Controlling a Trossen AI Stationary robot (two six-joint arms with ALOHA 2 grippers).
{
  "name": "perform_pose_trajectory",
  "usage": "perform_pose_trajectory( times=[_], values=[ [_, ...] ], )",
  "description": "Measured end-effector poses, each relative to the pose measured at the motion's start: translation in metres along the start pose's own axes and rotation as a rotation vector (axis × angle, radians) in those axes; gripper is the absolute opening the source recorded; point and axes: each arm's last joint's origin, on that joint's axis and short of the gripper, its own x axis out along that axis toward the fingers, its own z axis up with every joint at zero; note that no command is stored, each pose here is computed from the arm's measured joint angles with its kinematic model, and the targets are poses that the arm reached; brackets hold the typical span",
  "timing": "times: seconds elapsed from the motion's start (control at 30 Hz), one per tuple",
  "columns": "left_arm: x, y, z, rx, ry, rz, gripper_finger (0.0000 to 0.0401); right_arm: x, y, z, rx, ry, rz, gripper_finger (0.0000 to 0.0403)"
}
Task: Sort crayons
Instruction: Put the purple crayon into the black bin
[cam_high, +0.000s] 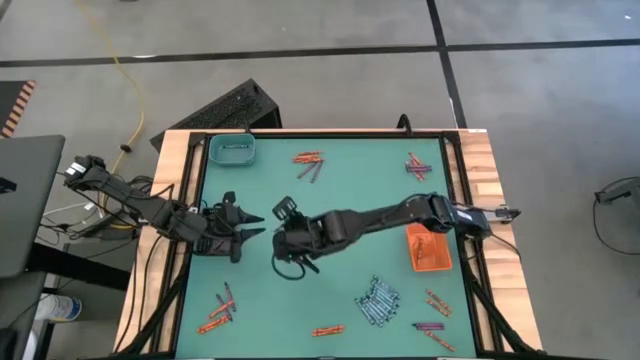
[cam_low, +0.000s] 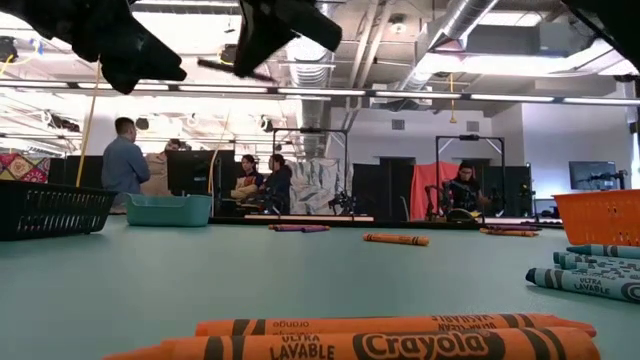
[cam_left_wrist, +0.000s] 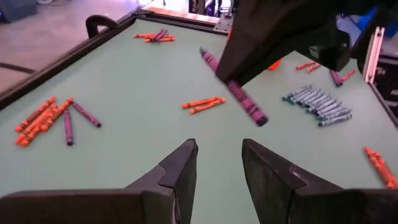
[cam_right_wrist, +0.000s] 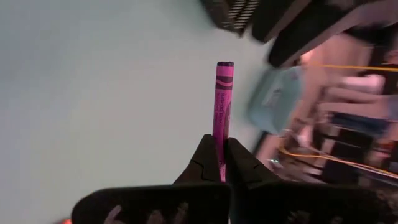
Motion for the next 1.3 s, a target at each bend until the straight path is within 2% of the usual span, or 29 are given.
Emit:
perform_pose_trajectory(
  times=[0.23,0.67,0.8,0.9,1.03,1.3],
  values=[
    [0.000,-0.004,0.003,-0.083,-0.008,-0.098,0.0117,-0.016,0.010,0.016,-0.077,0.006,-0.107,0.0000],
    [-0.001,-0.009,0.012,-0.174,-0.060,-0.212,0.0117,-0.042,0.032,0.036,-0.199,-0.010,-0.157,0.0000],
    [-0.002,-0.010,0.015,-0.237,-0.071,-0.238,0.0117,-0.048,0.037,0.040,-0.232,-0.013,-0.170,0.0000],
    [-0.001,-0.012,0.017,-0.336,-0.083,-0.252,0.0117,-0.051,0.040,0.046,-0.253,-0.028,-0.193,0.0000],
    [0.002,-0.017,0.021,-0.435,-0.091,-0.336,0.0117,-0.056,0.045,0.051,-0.301,-0.025,-0.227,0.0000],
    [0.010,-0.023,0.016,-0.514,-0.037,-0.381,0.0117,-0.058,0.042,0.054,-0.310,-0.006,-0.277,0.0000]
  ],
)
